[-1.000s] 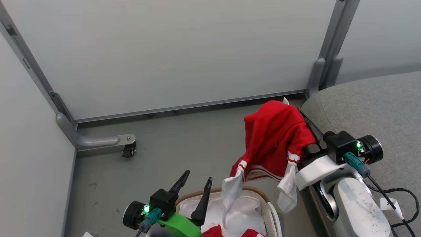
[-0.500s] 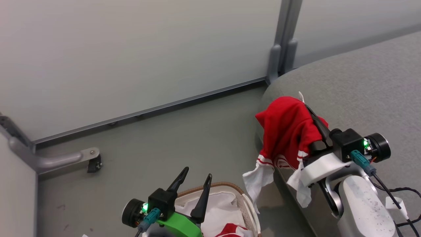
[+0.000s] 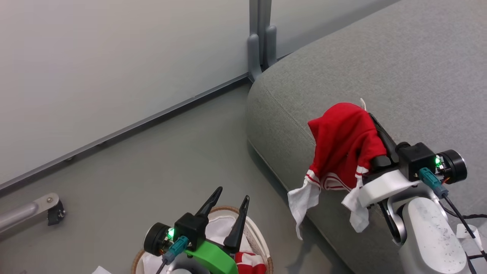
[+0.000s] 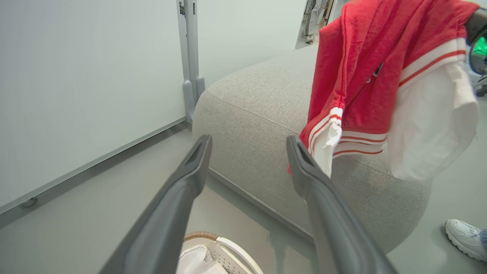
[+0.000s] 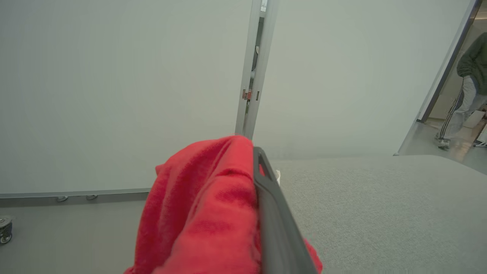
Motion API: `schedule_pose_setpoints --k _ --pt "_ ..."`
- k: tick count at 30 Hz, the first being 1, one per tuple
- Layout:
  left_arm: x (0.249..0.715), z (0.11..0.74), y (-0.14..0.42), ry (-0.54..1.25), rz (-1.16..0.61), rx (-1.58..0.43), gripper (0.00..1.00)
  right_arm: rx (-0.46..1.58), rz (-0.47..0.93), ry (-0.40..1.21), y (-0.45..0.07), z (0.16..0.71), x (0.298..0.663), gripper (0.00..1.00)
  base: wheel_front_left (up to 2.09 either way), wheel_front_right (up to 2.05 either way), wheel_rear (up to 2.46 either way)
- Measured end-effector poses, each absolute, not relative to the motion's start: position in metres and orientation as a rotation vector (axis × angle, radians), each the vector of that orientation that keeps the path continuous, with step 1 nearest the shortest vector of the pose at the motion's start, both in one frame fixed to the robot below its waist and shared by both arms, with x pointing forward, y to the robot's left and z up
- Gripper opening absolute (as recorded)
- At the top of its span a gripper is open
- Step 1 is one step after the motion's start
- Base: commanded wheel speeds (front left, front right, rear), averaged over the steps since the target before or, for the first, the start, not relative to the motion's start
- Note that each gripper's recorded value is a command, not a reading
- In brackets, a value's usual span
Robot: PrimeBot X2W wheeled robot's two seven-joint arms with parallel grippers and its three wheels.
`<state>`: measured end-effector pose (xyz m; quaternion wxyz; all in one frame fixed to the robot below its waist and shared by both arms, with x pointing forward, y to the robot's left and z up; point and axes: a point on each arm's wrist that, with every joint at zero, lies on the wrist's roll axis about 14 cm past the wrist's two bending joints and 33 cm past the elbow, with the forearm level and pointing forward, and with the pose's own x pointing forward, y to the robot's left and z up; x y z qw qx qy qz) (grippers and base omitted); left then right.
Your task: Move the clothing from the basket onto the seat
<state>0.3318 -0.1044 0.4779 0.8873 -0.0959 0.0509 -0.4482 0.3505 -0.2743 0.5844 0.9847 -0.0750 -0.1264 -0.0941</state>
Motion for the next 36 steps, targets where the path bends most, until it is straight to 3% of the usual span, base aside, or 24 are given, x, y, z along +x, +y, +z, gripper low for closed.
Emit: schedule_pose_setpoints --k 11,26,36 --pt "0.343 0.467 -0.119 0.124 -0.979 -0.21 1.0 -0.202 -0.246 -0.242 -0.298 0.59 0.37 0.0 0.0 0.0 0.0" --pt "0.404 0.447 -0.105 0.09 -0.933 -0.213 1.0 -0.48 -0.385 -0.398 -0.363 0.69 0.476 0.0 0.0 0.0 0.0" --pt "0.432 0.405 -0.081 0.151 -0.86 -0.236 1.0 -0.504 -0.528 -0.268 -0.432 0.658 0.533 0.0 0.0 0.0 0.0"
